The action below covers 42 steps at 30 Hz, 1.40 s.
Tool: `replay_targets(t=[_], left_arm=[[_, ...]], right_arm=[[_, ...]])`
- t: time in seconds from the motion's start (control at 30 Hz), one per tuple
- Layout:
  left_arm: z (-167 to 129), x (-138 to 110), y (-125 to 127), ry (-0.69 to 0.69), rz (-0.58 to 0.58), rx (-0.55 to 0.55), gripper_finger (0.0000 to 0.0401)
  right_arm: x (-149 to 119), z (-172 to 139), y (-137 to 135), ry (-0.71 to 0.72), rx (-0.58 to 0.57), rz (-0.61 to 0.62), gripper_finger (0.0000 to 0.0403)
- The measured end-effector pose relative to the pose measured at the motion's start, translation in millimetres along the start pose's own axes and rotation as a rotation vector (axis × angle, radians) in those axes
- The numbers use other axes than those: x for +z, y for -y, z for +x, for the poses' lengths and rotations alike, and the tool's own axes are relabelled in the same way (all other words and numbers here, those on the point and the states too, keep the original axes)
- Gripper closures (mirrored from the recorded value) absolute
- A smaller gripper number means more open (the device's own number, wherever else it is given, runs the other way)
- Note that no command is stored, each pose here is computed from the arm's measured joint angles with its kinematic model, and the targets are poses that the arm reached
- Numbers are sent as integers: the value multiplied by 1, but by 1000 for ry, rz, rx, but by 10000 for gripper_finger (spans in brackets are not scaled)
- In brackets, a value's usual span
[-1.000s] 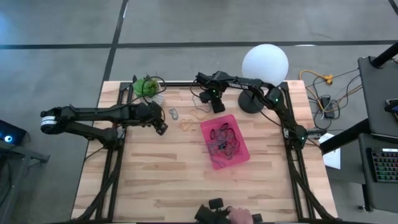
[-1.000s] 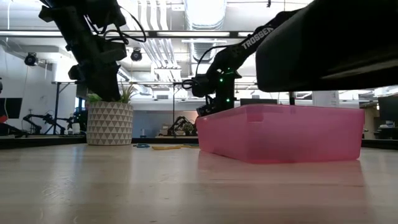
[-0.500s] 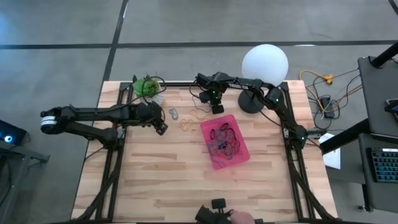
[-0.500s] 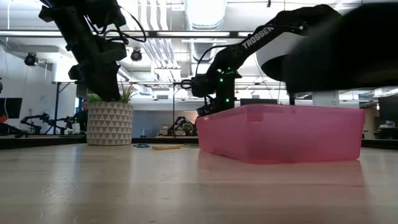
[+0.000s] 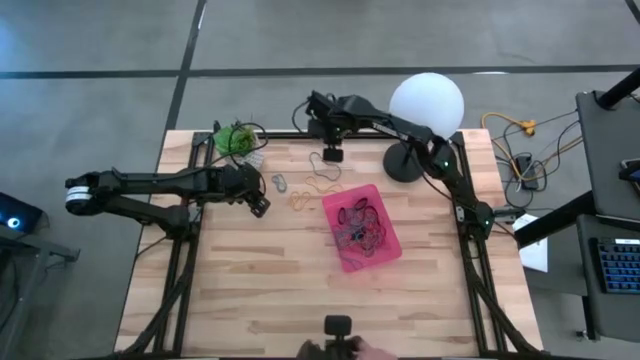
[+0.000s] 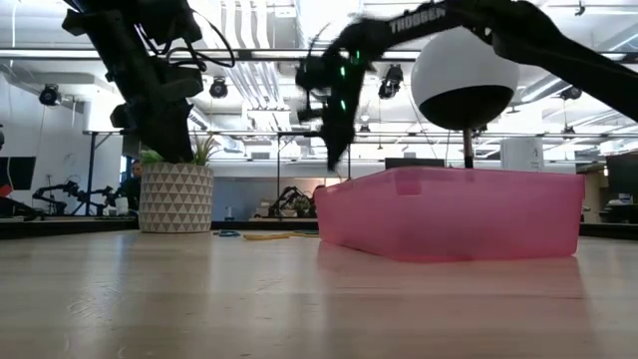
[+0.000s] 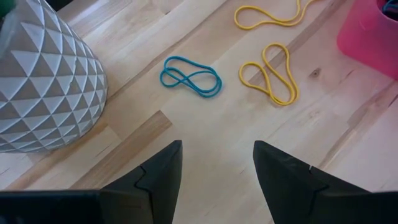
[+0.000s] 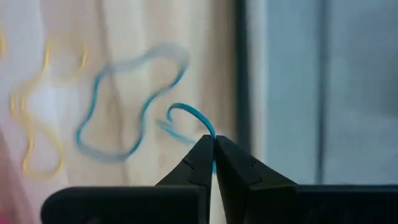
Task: Pick and place rubber bands into bin
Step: Put the blue rubber band into the pink bin
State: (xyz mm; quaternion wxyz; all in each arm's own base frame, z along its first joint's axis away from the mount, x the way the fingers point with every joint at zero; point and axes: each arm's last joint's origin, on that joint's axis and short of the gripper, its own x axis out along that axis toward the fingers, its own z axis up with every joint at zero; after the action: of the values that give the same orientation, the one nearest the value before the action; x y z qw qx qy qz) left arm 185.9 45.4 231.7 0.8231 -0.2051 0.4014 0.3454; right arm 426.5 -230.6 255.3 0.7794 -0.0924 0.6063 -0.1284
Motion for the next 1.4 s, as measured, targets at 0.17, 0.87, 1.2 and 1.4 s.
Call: replay_targets(t=[0.17,0.87,1.2,1.4], left_arm=[[0,0,0,-2,2,1,218],[3,2,5,-19,100,-88,218],[-2,6,18,-44,105,-342,218],[-11,9,35,-22,68,-584,218]], right_arm=[[12,-57,-9,130,-149,7,395],[-36,-199,-154,6,106,378,394],[-65,-119,-206,-325,-10,250,394],[-77,-63,-223,-297,8,226,393]])
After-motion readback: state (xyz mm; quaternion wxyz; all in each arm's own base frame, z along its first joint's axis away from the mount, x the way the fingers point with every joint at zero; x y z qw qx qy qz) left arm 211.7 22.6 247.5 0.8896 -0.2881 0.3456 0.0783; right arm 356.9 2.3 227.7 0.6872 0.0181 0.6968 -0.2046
